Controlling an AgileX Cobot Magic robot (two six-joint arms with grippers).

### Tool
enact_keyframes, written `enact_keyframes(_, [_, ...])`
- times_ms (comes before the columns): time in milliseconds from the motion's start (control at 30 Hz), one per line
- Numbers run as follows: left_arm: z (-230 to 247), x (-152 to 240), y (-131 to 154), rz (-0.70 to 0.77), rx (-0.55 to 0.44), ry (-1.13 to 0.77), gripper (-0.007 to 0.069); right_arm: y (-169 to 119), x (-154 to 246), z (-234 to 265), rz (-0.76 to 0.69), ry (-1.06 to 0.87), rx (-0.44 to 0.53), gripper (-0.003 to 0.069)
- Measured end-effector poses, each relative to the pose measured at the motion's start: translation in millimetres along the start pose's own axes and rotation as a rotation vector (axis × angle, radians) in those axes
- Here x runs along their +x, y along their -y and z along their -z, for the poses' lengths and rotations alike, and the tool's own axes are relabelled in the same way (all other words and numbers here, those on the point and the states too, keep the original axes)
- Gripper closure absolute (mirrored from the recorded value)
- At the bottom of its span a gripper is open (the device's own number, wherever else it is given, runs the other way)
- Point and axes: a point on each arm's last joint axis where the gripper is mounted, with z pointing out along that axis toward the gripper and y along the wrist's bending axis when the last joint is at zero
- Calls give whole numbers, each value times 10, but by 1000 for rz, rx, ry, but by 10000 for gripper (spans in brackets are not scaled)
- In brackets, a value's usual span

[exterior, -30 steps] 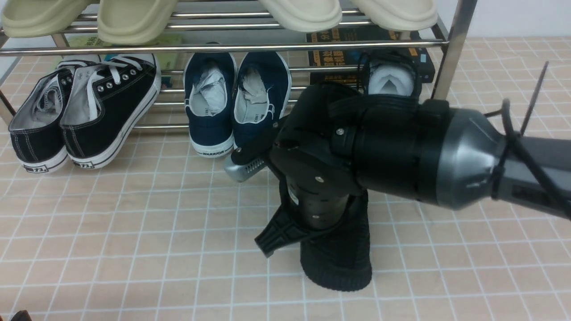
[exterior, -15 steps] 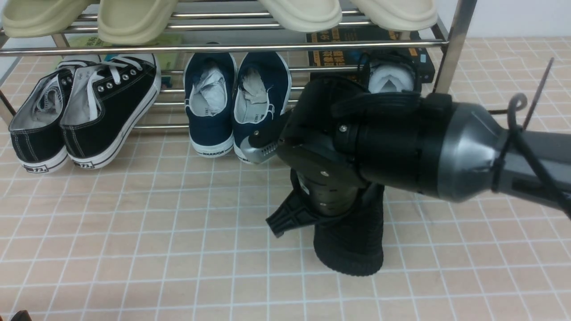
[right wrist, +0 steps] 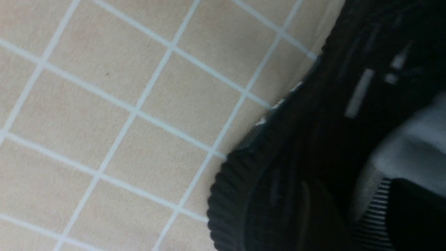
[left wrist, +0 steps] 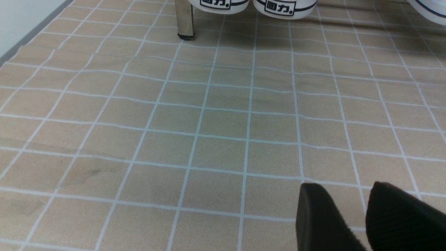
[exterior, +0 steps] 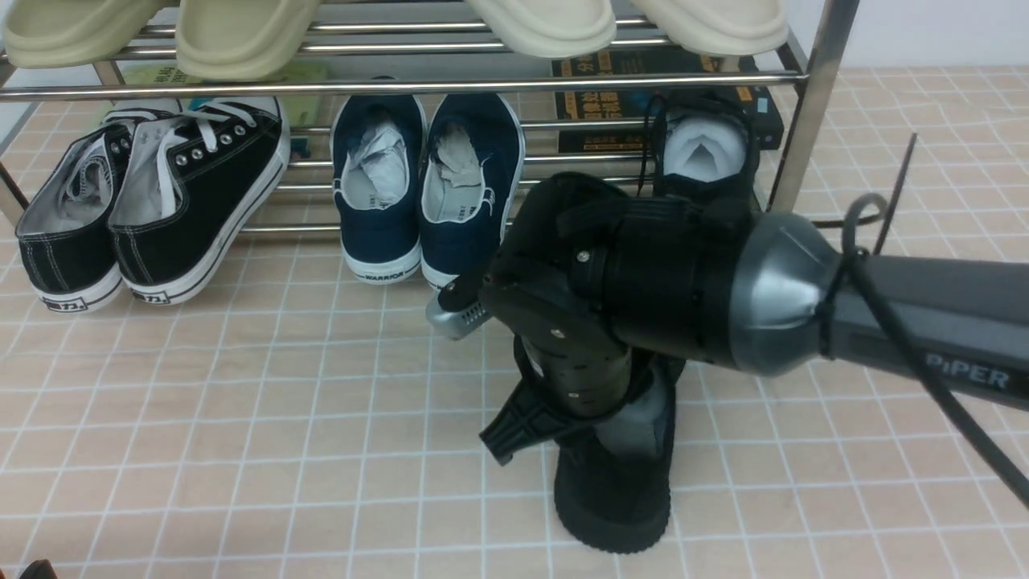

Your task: Take the shoes off the shelf from the light coffee tablecloth by hand.

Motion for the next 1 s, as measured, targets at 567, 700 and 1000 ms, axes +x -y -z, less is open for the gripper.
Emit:
enact_keyframes(567, [0,0,0,0,0,0,385,336,135,783,42,113,15,608])
enact_keyframes(700, [0,0,0,0,0,0,385,506,114,921,29,183,80,673])
enact_keyframes(1000, [0,0,0,0,0,0,385,1219,-287,726,-228,298,13,664])
